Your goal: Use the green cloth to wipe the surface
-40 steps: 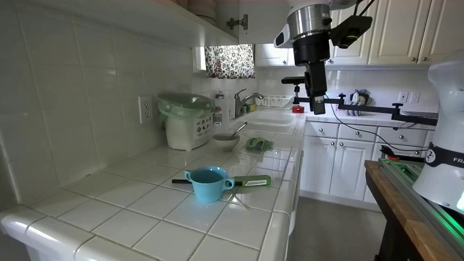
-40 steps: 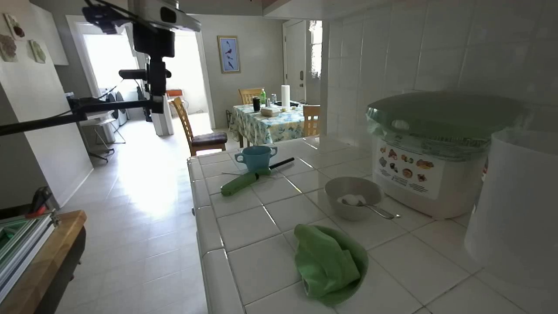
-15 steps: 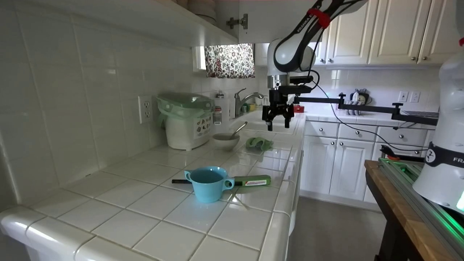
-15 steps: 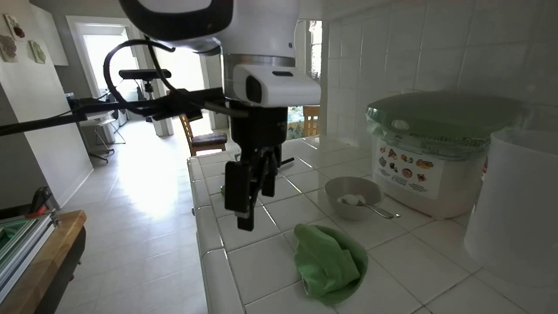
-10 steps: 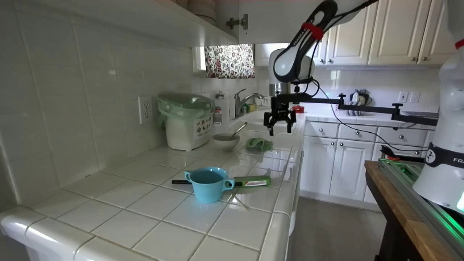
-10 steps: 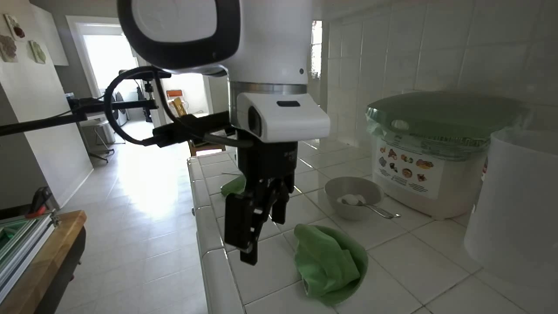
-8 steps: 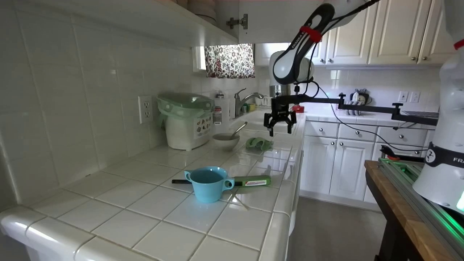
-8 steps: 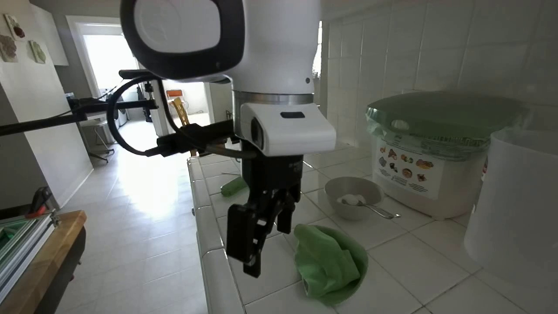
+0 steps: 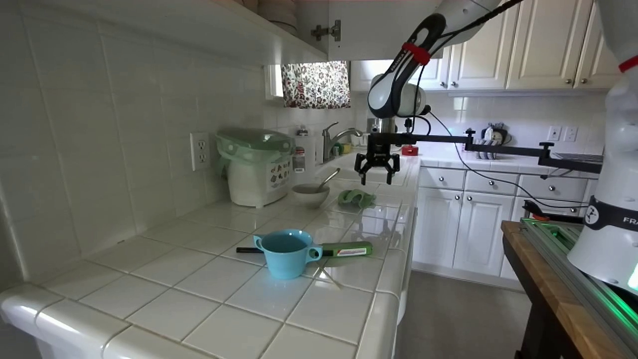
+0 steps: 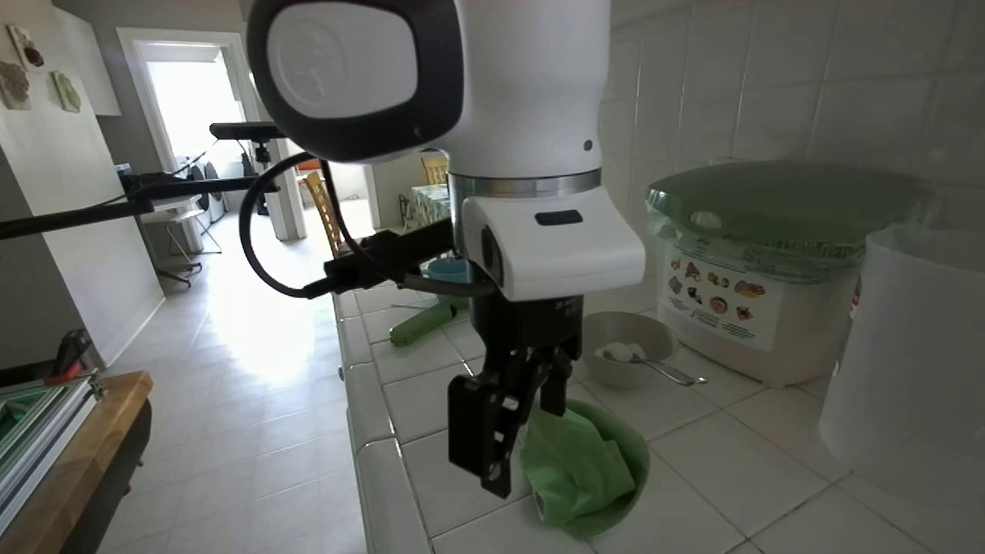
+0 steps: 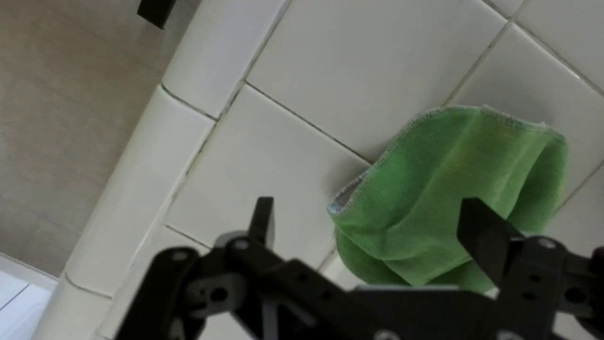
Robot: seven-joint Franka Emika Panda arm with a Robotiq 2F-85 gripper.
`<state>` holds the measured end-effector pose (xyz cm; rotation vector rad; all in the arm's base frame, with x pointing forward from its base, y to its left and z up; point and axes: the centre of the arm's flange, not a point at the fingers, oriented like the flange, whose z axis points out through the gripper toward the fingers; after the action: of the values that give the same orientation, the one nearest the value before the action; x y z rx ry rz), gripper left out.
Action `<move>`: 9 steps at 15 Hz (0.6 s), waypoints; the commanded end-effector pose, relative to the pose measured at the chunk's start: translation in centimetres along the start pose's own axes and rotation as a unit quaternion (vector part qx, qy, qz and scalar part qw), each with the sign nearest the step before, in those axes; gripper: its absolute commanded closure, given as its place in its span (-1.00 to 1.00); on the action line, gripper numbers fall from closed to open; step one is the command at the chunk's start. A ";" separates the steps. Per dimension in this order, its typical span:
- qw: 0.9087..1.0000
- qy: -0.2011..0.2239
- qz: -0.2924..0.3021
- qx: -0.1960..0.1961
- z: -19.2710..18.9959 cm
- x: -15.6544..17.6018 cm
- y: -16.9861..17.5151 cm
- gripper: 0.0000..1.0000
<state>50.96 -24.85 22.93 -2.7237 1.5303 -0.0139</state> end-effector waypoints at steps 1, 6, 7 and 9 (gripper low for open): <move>1.000 0.010 0.004 0.019 0.5 0.7 -1.1 -1.00; 0.999 0.022 -0.010 0.034 1.6 0.9 -3.9 -1.00; 0.999 0.021 -0.011 0.038 1.7 0.9 -4.6 -1.00; 0.999 0.013 -0.016 0.044 2.2 0.8 -5.9 -0.50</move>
<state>54.70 -22.40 21.60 -2.7124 1.4795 -0.1099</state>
